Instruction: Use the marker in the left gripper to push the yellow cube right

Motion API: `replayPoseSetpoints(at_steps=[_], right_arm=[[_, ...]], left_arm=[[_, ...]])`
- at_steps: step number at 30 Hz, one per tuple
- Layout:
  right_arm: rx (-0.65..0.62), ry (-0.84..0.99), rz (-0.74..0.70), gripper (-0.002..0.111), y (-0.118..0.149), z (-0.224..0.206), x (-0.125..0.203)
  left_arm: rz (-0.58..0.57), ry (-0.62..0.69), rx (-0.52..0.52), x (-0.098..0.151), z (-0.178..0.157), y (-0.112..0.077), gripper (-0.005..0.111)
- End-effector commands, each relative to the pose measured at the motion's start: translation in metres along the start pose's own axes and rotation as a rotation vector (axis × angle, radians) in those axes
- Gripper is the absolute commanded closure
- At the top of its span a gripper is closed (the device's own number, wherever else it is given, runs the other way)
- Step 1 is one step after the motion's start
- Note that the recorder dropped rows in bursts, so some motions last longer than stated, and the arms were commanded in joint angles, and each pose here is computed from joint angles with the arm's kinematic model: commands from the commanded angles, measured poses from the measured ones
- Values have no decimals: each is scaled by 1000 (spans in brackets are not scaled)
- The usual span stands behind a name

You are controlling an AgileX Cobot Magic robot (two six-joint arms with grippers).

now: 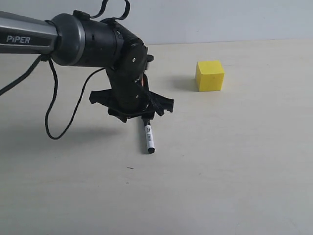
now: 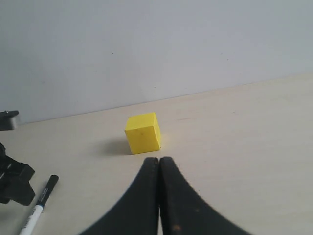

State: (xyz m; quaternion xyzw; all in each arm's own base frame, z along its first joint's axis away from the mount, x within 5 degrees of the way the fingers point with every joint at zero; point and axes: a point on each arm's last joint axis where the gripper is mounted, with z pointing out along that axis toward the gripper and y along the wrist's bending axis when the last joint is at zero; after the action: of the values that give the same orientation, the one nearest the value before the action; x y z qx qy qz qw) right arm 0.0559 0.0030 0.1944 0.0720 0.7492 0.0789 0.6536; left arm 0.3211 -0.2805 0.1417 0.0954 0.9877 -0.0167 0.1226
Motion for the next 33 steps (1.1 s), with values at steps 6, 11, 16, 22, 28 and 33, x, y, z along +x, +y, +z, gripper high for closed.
replayPoseSetpoints(at_steps=[6,11,16,22,28,33], right_arm=[[0,-5,2,108,0,0,1],[0,-5,2,108,0,0,1],[0,-5,2,108,0,0,1],[0,-5,2,108,0,0,1],[0,-5,2,108,0,0,1],[0,-5,2,108,0,0,1]], left_arm=[[134,-67,14,10,-76,-8,57],[231,-137,38,39,-115,-21,57],[278,-217,67,83,-154,-24,57],[292,-409,123,143,-196,-10,57],[444,-655,251,195,-219,25,100],[448,-584,217,213,-194,48,106]])
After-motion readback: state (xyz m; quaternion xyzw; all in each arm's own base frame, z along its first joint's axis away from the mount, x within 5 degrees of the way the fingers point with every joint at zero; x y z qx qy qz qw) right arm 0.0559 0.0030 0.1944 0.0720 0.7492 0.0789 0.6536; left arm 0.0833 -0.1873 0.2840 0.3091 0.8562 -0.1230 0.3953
